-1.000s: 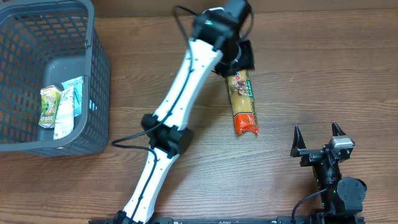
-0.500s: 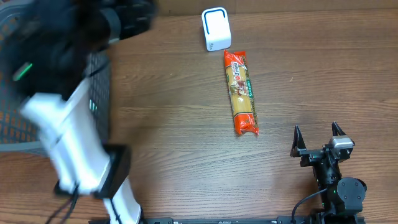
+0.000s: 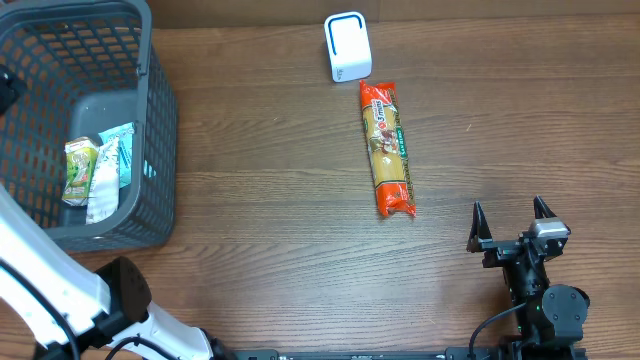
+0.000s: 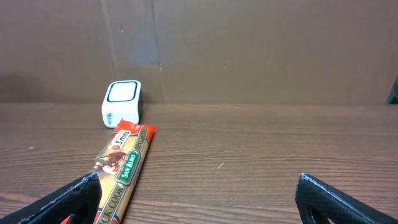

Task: Scan the item barcode
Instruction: 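Return the left gripper to the basket and grasp the white Pantene tube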

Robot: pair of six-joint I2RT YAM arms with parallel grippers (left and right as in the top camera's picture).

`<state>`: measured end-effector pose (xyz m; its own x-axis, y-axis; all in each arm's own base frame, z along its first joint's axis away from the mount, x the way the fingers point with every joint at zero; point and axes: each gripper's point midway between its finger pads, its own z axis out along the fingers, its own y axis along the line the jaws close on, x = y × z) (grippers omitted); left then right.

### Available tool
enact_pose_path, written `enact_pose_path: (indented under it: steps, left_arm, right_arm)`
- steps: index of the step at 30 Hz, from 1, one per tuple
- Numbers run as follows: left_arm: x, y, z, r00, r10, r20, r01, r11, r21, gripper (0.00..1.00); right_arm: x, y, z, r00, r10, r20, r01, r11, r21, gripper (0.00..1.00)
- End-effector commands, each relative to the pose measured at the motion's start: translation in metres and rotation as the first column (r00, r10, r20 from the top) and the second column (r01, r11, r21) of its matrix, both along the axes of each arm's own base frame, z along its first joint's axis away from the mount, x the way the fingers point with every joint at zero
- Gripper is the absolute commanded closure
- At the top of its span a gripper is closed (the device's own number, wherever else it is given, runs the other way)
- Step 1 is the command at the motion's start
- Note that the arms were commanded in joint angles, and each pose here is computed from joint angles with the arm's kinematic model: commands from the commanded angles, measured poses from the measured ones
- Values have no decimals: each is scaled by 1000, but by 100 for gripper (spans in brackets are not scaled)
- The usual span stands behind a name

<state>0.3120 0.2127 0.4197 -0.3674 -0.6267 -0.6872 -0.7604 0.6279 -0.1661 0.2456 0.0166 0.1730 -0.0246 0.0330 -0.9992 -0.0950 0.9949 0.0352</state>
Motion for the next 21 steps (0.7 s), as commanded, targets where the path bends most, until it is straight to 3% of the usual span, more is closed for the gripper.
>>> enact_pose_path:
  steps: [1,4,6,14,21]
  left_arm:
    - [-5,17,-50,981,45,-191,-53,998,-37,23]
    - [1,21,-79,963,10,-271,-29,998,-64,38]
    - [7,24,-98,943,-44,-329,24,998,-65,40]
    - [14,28,-161,871,-159,-465,118,986,-116,24]
    - [6,25,-235,755,-296,-585,221,955,-198,21]
  right_arm:
    - [0,2,-2,1000,9,4,-9,1000,-13,0]
    - [0,2,-2,1000,9,4,-9,1000,-13,0]
    - [0,2,-2,1000,9,4,-9,1000,-13,0]
    - [0,2,-2,1000,9,4,-9,1000,-13,0]
    - [0,2,-2,1000,9,4,-9,1000,-13,0]
